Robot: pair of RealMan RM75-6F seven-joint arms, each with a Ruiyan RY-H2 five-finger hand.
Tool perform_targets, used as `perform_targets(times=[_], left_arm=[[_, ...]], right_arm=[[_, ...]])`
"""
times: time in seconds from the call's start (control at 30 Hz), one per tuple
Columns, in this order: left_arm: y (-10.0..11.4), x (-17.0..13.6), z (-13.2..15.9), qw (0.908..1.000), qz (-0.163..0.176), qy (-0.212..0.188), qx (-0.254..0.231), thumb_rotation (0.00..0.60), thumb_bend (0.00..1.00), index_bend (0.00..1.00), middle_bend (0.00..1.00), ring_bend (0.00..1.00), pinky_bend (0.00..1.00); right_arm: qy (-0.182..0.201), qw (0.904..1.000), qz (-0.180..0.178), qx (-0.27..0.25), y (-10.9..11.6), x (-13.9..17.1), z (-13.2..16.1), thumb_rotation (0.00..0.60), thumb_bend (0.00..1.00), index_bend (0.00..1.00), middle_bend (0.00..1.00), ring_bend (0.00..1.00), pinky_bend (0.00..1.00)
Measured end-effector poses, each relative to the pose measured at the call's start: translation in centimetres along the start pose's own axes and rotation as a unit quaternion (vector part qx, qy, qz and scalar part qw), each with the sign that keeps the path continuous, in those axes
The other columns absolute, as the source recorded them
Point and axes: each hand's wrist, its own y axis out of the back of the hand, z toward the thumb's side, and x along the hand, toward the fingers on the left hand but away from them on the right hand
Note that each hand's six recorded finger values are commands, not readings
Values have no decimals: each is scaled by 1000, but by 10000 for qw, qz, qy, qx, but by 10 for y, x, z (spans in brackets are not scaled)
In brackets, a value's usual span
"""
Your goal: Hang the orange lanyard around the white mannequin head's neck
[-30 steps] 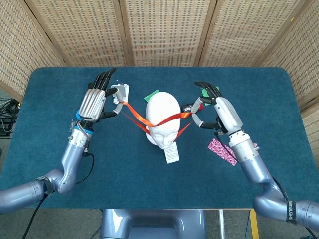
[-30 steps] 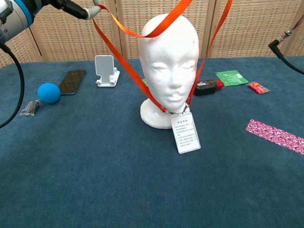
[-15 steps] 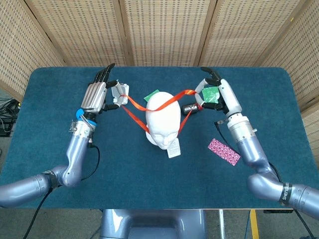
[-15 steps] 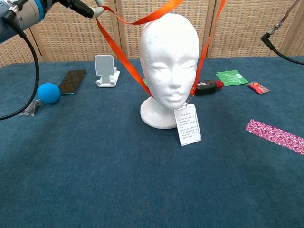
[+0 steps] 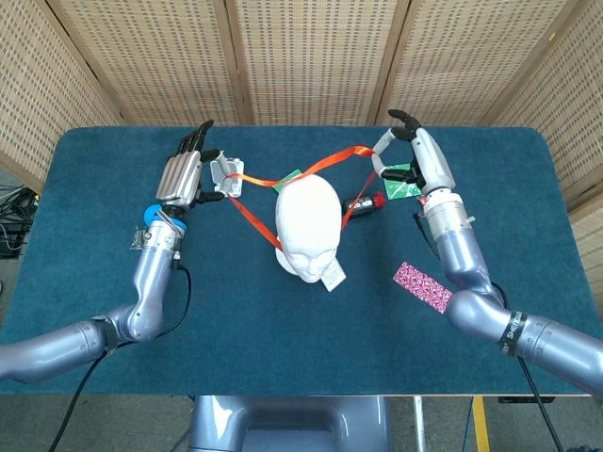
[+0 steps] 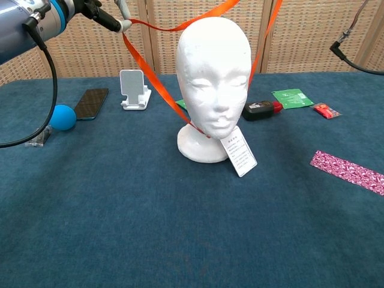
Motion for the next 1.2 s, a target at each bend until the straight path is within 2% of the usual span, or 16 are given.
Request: perform_targets(times=[0.1,0.13,0.17,0.27,0.37,0.5,0.63,0.7,0.8,0.9,0.97,1.03,1.1,1.13,1.17,1.2], left_arm=[[-4,3,1,10000,-25,3,-7,600,419,151,0,0,0],[-6,4,1,10000,-38,4,-33,600,400,56,0,0,0],[-7,5,1,10000,-45,3,-50,600,372,7,0,0,0],[-8,6,1,10000,-22,-30,-72,600,195,0,0,0,0],[-7,6,1,9998,15,-95,-155,600,115,0,0,0,0],[-6,5,0,9996,49,-185,-203,600,64,0,0,0,0],[-3,2,-3,9995,66,-254,-162,600,59,0,0,0,0],[-1,-1,-3,9994,82,-327,-118,600,60,0,0,0,0],[4,-10,-4,9986,126,-506,38,600,60,0,0,0,0],[15,-26,-15,9971,212,-671,296,600,60,0,0,0,0],[26,-40,-26,9958,267,-725,486,600,60,0,0,0,0],[38,-55,-40,9947,327,-700,673,600,60,0,0,0,0],[48,-69,-51,9941,394,-635,792,600,59,0,0,0,0],[55,-77,-58,9936,454,-579,860,600,59,0,0,0,0],[60,-84,-63,9932,493,-539,902,600,48,0,0,0,0],[64,-90,-67,9929,525,-500,939,600,38,0,0,0,0]], right_arm=[[-79,9999,-12,109,-4,-7,-2,600,603,686,183,0,0],[-96,9999,-15,135,-5,-9,-3,600,519,616,179,0,0],[-110,9998,-14,177,-5,-11,-3,600,421,507,167,0,0],[-140,9992,-5,372,-8,-15,-6,600,225,248,128,0,0],[-112,9982,-38,581,-9,-17,-8,600,167,200,123,0,0],[-93,9976,-135,667,-5,-16,-10,600,166,200,124,0,0],[-72,9976,-254,639,2,-14,-11,600,166,207,129,0,0],[-28,9974,-337,636,7,-11,-11,600,192,212,129,0,0],[55,9969,-421,664,17,-3,-13,600,286,219,129,0,0],[154,9952,-507,820,31,11,-19,600,334,231,134,0,0],[190,9937,-552,952,41,22,-26,600,351,244,172,14,0],[186,9914,-600,1147,54,36,-38,600,368,247,248,86,1],[157,9884,-633,1374,65,49,-51,600,406,247,370,229,52],[127,9867,-651,1484,70,55,-57,600,446,245,454,330,135],[101,9849,-667,1593,74,61,-63,600,501,240,533,432,265],[73,9826,-681,1728,78,67,-70,600,540,234,578,493,365]])
